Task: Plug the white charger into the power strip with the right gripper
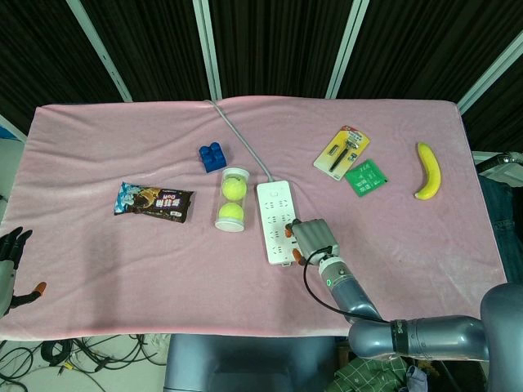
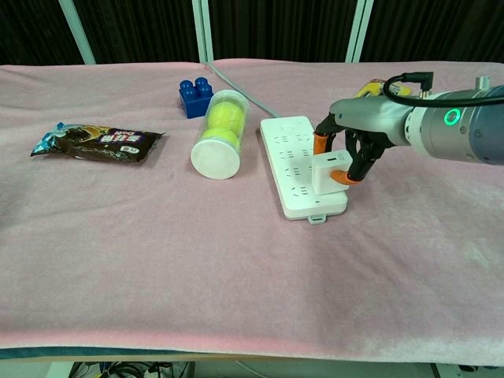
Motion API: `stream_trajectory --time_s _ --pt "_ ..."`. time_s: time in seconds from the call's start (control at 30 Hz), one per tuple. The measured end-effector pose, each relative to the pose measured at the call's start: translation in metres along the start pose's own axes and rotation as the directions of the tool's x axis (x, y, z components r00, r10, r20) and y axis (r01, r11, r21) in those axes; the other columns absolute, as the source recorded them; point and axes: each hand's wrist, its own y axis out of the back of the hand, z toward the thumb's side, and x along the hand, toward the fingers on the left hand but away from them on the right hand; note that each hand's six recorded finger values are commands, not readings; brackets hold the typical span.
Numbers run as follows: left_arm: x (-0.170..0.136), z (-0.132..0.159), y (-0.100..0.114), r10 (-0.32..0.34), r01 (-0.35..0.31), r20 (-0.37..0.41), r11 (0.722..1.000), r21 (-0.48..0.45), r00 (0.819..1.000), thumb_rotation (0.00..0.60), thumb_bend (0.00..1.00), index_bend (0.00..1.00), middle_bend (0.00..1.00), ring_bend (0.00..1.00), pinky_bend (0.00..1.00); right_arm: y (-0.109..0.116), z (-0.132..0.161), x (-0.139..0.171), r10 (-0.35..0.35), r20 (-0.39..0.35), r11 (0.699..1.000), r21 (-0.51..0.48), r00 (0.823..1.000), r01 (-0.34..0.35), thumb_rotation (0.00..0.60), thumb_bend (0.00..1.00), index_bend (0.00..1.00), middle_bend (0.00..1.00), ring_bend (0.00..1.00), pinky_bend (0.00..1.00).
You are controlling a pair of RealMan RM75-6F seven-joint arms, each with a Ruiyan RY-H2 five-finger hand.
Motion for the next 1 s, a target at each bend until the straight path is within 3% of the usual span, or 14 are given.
stream_trajectory --time_s 0.33,0.7,1.0 --pt "0.0 0.0 0.0 -0.004 0.004 -0.003 1.0 0.002 1.0 0.6 0.24 0.0 0.0 0.0 0.06 0.013 -0.006 0.008 0.005 0.016 1.0 -0.014 1.0 -0.005 0.6 0.38 0.37 0.33 0.46 0.41" --pt "0.0 0.0 -0.001 -0.005 0.005 -0.004 1.0 0.003 1.0 0.6 0.24 0.0 0.0 0.0 0.07 0.023 -0.002 0.013 -0.033 0.0 0.999 -0.013 0.999 0.033 0.6 0.5 0.6 0.54 0.62 0.55" --pt "-0.001 -0.001 0.0 -0.004 0.004 -0.006 1.0 0.001 1.0 0.6 0.24 0.0 0.0 0.0 0.07 0.022 0.004 0.004 -0.098 -0.012 0.995 -0.024 0.995 0.097 0.6 0.52 0.66 0.59 0.66 0.57"
